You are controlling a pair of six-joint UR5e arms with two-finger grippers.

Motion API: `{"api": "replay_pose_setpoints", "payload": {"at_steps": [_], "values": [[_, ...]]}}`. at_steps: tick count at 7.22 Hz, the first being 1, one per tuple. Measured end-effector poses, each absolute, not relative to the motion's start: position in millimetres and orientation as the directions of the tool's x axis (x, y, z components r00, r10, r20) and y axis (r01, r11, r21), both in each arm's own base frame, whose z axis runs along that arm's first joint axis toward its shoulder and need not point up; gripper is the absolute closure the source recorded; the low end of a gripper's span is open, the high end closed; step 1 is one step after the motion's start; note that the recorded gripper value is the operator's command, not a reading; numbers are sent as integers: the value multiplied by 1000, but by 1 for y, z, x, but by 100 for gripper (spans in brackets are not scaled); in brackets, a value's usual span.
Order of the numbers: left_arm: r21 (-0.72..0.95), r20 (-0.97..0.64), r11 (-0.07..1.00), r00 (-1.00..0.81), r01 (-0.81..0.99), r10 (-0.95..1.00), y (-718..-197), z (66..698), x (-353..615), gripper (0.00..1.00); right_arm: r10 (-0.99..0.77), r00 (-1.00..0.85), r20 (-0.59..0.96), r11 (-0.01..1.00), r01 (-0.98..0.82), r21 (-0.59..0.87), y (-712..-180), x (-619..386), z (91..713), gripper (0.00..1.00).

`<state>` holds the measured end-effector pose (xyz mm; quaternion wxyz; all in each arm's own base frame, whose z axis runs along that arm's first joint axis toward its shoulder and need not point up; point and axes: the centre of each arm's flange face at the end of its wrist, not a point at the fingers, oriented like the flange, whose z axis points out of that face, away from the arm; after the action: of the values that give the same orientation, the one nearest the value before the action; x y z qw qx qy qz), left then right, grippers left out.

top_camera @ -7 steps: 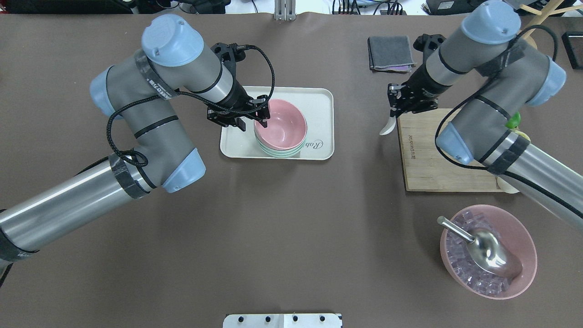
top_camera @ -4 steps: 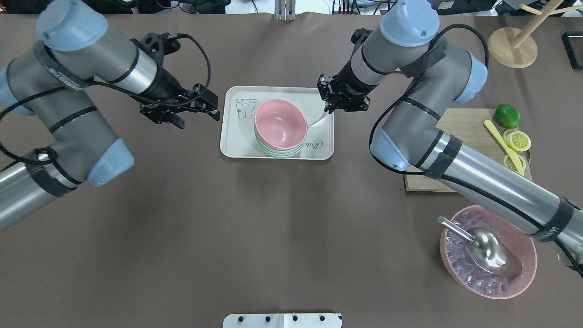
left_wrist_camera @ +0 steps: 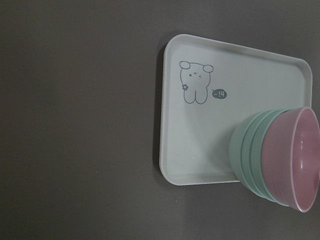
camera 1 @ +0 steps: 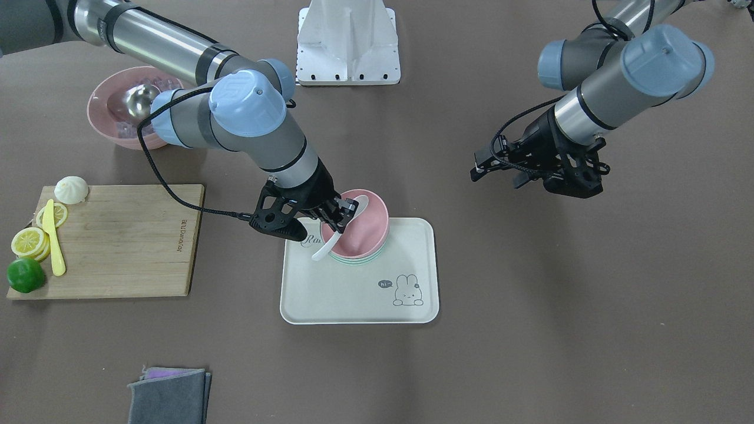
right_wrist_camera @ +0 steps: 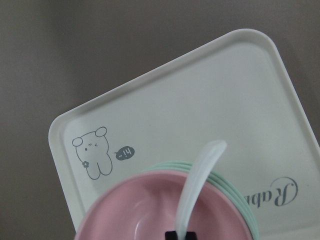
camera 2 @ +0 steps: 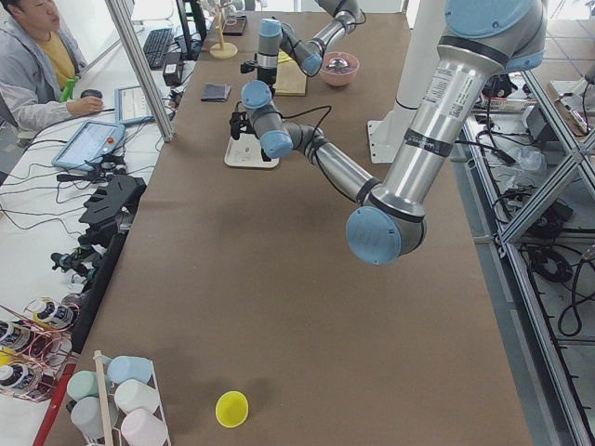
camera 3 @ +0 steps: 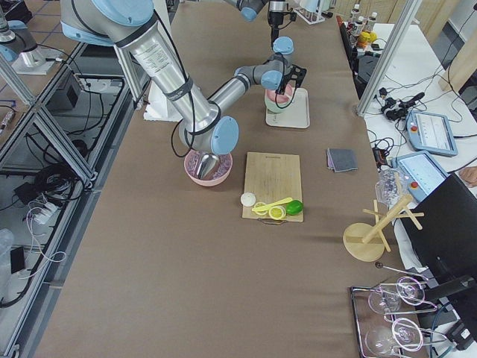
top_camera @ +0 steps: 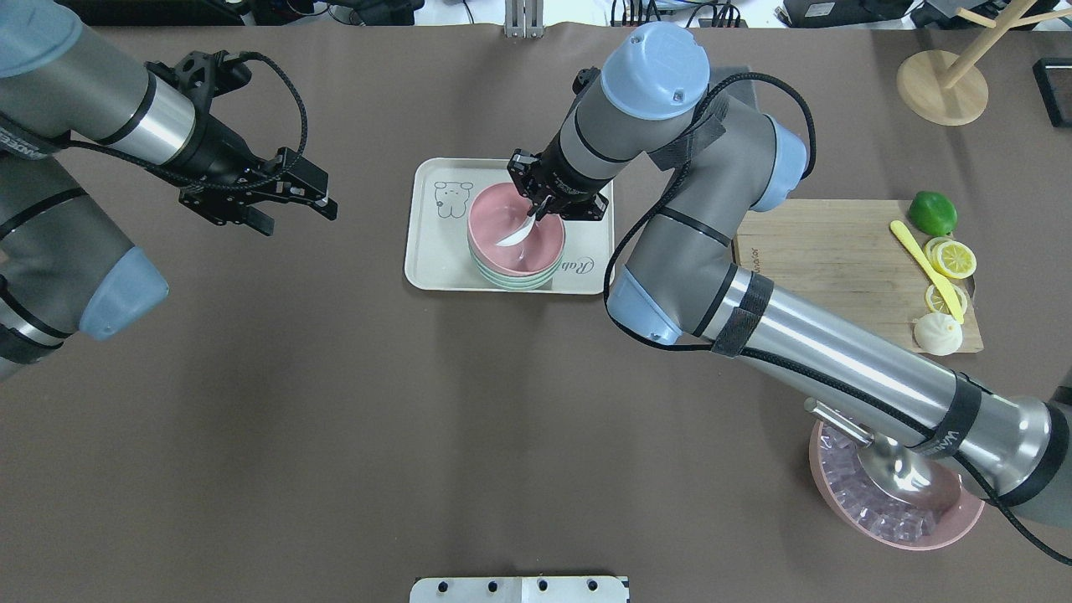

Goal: Stack pink bowl on green and place spoon

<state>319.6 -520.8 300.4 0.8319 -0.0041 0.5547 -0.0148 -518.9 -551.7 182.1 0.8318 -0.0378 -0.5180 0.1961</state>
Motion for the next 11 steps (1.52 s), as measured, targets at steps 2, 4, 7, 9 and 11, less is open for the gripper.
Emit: {"api": "replay_pose_setpoints", "payload": {"at_steps": [2, 4, 7, 9, 11], "values": [[9, -895, 1000, 446, 15, 1, -512, 367, 288, 1, 336, 414, 846, 934, -262, -243, -563, -473, 224, 0], [131, -842, 991, 525, -26, 125, -500, 450, 220, 1, 285, 449, 847, 954, -222, -203, -581, -371, 303, 0], [212, -734, 974, 645, -78, 212, -473, 536, 162, 1, 117, 571, 813, 988, -152, -35, -581, -220, 455, 0], [247, -683, 958, 676, -142, 277, -451, 577, 129, 1, -23, 650, 759, 996, -55, 77, -570, -141, 538, 0], [255, -677, 955, 678, -150, 287, -441, 588, 113, 1, -91, 678, 730, 994, 16, 110, -562, -96, 590, 0]]}}
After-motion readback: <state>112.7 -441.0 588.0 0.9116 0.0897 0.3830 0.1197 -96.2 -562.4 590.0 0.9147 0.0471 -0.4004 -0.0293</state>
